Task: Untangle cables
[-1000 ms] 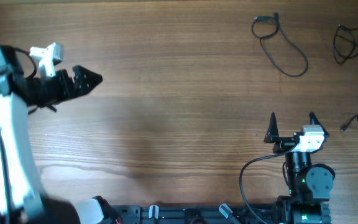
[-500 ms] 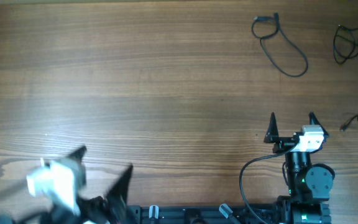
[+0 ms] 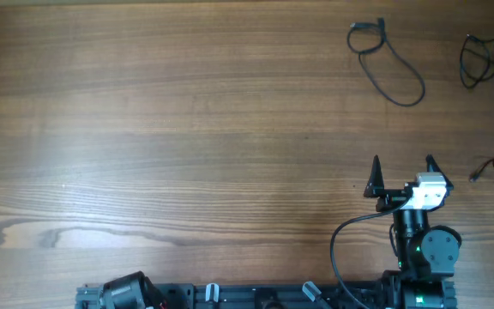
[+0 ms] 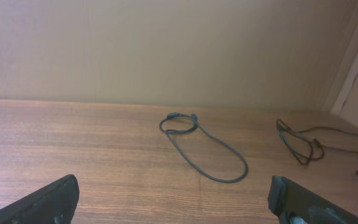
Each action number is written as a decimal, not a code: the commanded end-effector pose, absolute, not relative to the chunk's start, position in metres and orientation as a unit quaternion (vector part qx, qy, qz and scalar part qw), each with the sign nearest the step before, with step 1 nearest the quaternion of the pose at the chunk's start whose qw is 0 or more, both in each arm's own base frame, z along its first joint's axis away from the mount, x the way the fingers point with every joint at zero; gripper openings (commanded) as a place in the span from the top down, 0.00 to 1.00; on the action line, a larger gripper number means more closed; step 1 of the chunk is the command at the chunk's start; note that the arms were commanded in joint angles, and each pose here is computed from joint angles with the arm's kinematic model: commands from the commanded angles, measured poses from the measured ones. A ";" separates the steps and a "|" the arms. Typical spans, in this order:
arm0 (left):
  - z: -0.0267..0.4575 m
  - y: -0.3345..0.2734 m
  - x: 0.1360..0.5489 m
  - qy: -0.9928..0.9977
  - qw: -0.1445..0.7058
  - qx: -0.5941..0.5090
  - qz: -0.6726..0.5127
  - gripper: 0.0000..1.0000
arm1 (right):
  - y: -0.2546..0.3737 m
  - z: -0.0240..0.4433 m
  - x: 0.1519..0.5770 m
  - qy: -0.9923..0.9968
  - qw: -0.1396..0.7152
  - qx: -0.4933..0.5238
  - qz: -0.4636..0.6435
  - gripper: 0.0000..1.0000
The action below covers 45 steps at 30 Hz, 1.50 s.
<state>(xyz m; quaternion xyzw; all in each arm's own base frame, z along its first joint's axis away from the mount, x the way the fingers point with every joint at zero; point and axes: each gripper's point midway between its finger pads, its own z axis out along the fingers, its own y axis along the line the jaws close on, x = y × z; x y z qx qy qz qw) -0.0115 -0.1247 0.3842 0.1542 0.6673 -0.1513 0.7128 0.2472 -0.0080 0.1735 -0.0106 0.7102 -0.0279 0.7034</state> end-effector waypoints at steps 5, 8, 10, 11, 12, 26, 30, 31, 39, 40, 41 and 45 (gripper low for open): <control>0.357 -0.094 0.096 0.666 0.695 0.140 -0.231 0.00 | -0.004 0.176 0.247 0.705 0.708 -0.022 -0.026 0.00; 0.333 -0.088 0.137 0.664 0.693 0.127 -0.249 0.00 | -0.004 0.176 0.247 0.705 0.708 -0.022 -0.027 0.00; 0.312 -0.084 0.165 0.656 0.702 0.123 -0.250 0.00 | -0.004 0.176 0.247 0.705 0.708 -0.022 -0.027 0.00; 0.304 -0.082 0.176 0.647 0.709 0.125 -0.249 0.00 | -0.004 0.176 0.247 0.705 0.708 -0.022 -0.027 0.00; 0.298 -0.080 0.183 0.642 0.714 0.121 -0.252 0.00 | -0.004 0.176 0.247 0.705 0.708 -0.022 -0.027 0.00; 0.177 -0.032 0.244 0.701 0.684 -0.067 -0.190 0.00 | -0.004 0.176 0.247 0.705 0.708 -0.022 -0.027 0.00; 0.157 -0.020 0.245 0.728 0.665 -0.081 -0.145 0.00 | -0.004 0.176 0.247 0.705 0.708 -0.022 -0.027 0.00; 0.157 -0.020 0.245 0.731 0.670 -0.052 -0.119 0.00 | -0.004 0.176 0.247 0.705 0.708 -0.022 -0.027 0.00; 0.157 -0.030 0.244 0.731 0.677 0.041 -0.068 0.00 | -0.004 0.176 0.247 0.705 0.708 -0.022 -0.027 0.00; 0.157 -0.032 0.244 0.731 0.678 0.051 -0.066 0.00 | -0.004 0.176 0.247 0.705 0.708 -0.022 -0.027 0.00; 0.157 -0.033 0.243 0.731 0.677 0.052 -0.067 0.00 | -0.004 0.176 0.247 0.705 0.708 -0.022 -0.026 0.00; 0.158 -0.014 0.246 0.731 0.681 0.014 -0.024 0.00 | -0.004 0.176 0.247 0.705 0.708 -0.022 -0.027 0.00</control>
